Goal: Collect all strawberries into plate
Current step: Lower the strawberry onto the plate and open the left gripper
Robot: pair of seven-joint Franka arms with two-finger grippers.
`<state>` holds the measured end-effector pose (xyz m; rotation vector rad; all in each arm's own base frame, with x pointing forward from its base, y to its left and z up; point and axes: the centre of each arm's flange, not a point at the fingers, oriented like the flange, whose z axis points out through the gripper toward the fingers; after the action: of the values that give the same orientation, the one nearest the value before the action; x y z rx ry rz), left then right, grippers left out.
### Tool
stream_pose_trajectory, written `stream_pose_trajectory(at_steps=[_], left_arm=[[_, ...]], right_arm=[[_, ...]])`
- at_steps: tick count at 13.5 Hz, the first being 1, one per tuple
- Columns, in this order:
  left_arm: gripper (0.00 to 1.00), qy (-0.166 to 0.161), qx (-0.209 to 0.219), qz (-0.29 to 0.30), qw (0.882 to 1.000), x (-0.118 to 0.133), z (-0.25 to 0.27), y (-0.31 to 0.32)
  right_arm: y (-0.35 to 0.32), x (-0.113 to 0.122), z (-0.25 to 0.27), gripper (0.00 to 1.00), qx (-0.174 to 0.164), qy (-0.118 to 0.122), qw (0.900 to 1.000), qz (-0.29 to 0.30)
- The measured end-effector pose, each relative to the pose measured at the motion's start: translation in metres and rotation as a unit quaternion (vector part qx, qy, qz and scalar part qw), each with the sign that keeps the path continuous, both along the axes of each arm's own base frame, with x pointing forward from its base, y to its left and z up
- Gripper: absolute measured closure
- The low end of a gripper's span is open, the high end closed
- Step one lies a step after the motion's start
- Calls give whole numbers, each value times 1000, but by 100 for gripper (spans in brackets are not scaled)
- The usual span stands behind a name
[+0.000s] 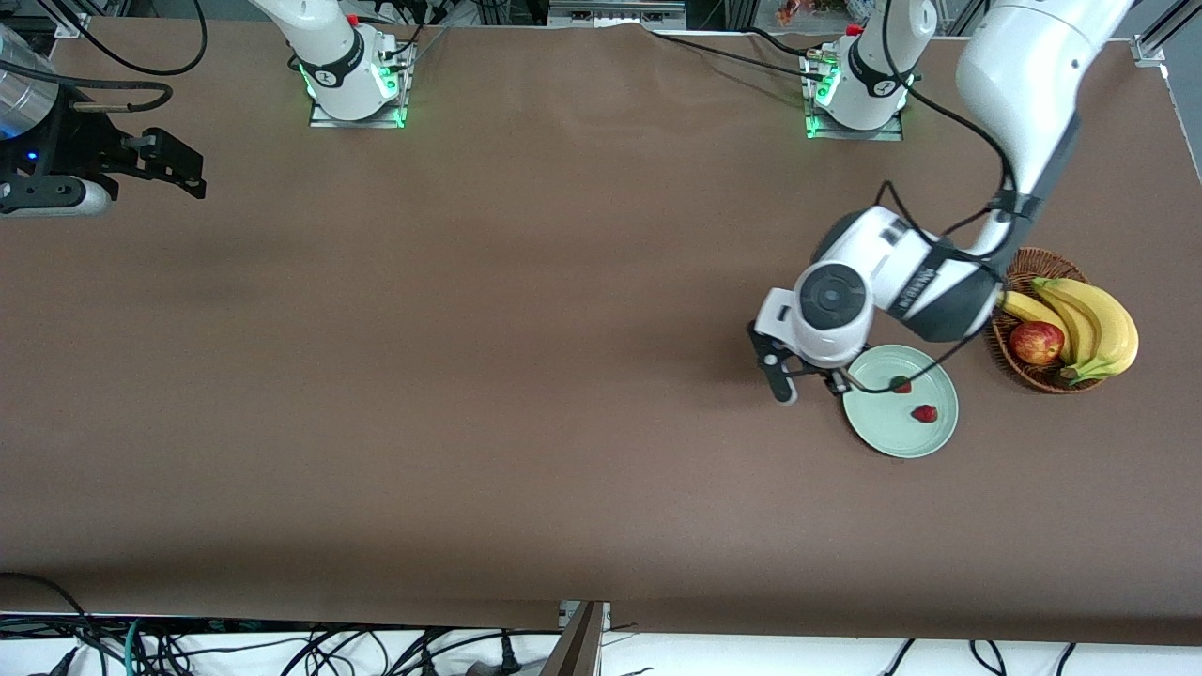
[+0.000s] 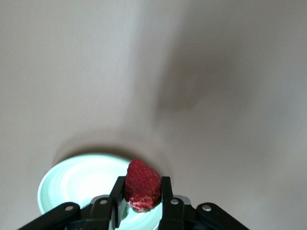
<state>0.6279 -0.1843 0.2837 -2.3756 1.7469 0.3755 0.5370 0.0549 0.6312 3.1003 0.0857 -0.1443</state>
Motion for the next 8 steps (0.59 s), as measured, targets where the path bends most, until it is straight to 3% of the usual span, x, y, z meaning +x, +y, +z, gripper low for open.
stream_pose_trajectory(at_steps=[5, 8], left_arm=[[67, 19, -55, -74, 996, 26, -32, 89], [67, 29, -84, -96, 991, 28, -64, 105]], right_arm=[[-2, 1, 1, 0, -2, -1, 1000, -1], [-2, 2, 0, 0, -2, -1, 1000, -1]])
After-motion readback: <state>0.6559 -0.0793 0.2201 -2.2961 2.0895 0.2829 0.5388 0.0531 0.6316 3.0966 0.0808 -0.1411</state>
